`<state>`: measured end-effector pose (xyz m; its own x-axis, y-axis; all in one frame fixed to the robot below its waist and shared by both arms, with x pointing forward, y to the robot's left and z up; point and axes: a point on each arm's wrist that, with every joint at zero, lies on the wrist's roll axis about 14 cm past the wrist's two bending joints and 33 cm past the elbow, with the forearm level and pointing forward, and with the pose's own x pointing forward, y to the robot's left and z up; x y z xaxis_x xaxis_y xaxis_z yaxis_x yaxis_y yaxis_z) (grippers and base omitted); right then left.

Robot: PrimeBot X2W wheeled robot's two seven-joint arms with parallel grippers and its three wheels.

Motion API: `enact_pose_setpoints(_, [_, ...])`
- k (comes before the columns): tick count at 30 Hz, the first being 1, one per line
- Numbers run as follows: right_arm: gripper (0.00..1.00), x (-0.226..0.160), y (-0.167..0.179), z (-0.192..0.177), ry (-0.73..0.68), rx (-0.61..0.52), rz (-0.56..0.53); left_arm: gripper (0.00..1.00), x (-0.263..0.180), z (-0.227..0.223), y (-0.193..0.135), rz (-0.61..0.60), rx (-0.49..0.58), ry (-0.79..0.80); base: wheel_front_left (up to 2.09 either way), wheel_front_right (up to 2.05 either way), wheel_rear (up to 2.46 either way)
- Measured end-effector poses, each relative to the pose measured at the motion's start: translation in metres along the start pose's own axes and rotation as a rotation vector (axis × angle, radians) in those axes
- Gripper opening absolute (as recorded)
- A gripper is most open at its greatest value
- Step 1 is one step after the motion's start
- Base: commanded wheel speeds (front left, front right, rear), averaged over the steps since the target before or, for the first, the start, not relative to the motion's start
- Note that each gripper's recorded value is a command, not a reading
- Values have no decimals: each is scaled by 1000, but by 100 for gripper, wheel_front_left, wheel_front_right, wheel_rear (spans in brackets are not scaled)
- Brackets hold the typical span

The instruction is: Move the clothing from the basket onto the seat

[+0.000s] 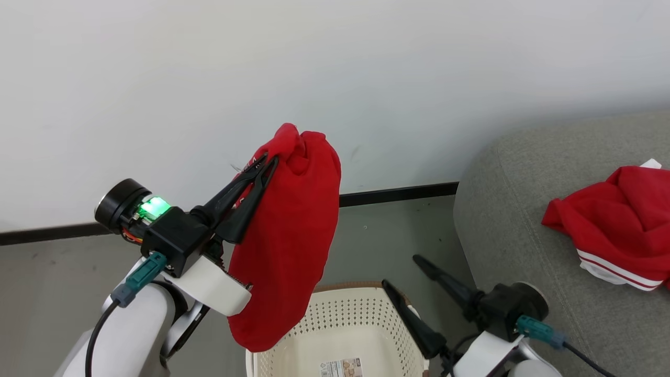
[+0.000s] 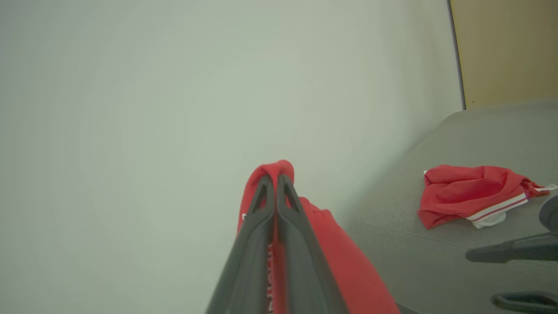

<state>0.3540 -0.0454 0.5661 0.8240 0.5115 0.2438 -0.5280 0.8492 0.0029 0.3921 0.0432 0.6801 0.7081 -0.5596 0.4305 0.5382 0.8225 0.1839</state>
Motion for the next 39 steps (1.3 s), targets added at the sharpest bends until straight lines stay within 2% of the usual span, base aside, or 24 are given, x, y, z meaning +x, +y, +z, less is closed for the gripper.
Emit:
enact_pose_setpoints(15, [100, 9, 89, 8, 6, 121, 298, 0, -7, 31, -21, -33, -14, -15, 0, 0, 0])
enact_pose_setpoints(25, [100, 17, 128, 9, 40, 231, 426, 0, -12, 42, -33, -55, -14, -18, 0, 0, 0])
enact_pose_setpoints(28, [100, 24, 144, 12, 45, 227, 487, 0, -13, 45, -37, -62, -23, -19, 0, 0, 0])
enact_pose_setpoints(33, [100, 33, 151, 11, 57, 208, 524, 0, -16, 46, -34, -50, -22, -16, 0, 0, 0])
enact_pose_setpoints(34, [84, 32, 154, 10, 65, 205, 535, 0, -17, 45, -33, -47, -24, -10, 0, 0, 0])
enact_pose_setpoints(35, [53, 32, 158, 8, 73, 203, 548, 0, -17, 46, -33, -46, -27, -10, 0, 0, 0])
enact_pose_setpoints(36, [42, 32, 158, 8, 73, 203, 548, 0, -17, 46, -33, -46, -27, -10, 0, 0, 0])
enact_pose_setpoints(38, [29, 31, 166, 7, 79, 207, 572, 0, -18, 46, -32, -42, -28, -9, 0, 0, 0])
enact_pose_setpoints(39, [19, 30, 171, 6, 83, 206, 586, 0, -18, 46, -32, -40, -28, -9, 0, 0, 0])
